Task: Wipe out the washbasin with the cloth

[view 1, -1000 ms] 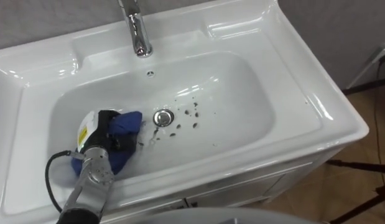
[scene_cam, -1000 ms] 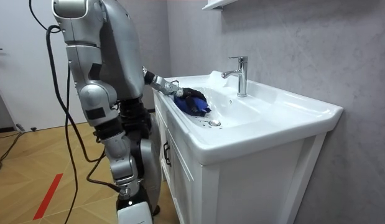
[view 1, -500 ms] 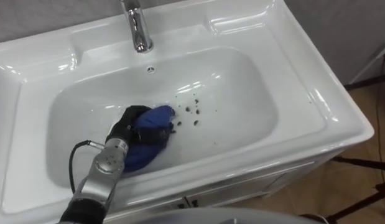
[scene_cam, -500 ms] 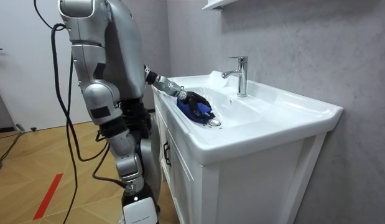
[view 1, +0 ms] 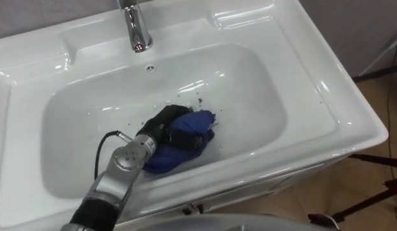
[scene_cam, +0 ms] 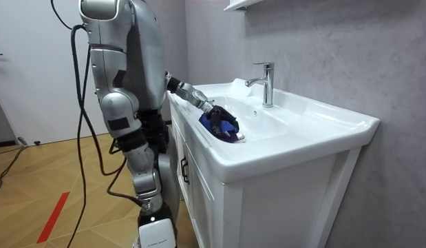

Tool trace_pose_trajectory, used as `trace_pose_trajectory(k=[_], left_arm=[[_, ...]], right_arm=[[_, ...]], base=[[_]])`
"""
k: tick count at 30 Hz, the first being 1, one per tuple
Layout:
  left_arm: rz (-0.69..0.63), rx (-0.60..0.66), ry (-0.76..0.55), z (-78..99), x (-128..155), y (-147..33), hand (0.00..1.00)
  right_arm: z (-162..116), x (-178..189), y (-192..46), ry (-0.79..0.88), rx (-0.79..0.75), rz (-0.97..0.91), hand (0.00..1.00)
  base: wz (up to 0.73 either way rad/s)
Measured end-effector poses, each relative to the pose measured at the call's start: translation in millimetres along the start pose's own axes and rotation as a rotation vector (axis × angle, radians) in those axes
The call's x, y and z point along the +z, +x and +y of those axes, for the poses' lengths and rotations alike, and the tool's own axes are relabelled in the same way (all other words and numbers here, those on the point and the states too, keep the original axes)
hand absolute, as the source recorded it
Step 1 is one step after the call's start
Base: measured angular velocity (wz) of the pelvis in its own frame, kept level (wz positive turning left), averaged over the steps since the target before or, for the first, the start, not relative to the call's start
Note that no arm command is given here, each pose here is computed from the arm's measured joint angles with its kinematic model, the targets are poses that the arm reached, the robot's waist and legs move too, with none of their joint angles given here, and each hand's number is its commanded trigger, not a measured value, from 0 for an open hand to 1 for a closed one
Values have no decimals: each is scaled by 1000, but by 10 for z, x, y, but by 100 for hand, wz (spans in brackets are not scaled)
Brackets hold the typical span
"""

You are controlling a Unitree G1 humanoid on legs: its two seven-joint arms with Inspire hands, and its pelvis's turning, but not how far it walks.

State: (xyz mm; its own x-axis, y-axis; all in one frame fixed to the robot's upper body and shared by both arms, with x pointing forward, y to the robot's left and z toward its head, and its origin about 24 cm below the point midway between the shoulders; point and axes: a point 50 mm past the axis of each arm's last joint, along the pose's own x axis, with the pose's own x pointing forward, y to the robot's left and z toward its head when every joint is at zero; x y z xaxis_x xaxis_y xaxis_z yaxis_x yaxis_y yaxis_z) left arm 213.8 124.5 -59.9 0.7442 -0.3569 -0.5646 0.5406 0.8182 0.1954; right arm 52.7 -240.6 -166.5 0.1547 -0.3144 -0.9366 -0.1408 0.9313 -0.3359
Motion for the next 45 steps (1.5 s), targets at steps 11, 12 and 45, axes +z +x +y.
trace_pose_trajectory(k=[11,12,45], left_arm=[[-110,-153,114,-225,460,86,100],[-129,-171,122,-255,529,105,100],[151,305,737,302,131,188,100]], right_arm=[[-37,8,7,117,4,-8,0],[-35,15,6,118,4,-13,0],[127,-520,-48,-180,114,176,0]], base=[[-2],[0],[-6]])
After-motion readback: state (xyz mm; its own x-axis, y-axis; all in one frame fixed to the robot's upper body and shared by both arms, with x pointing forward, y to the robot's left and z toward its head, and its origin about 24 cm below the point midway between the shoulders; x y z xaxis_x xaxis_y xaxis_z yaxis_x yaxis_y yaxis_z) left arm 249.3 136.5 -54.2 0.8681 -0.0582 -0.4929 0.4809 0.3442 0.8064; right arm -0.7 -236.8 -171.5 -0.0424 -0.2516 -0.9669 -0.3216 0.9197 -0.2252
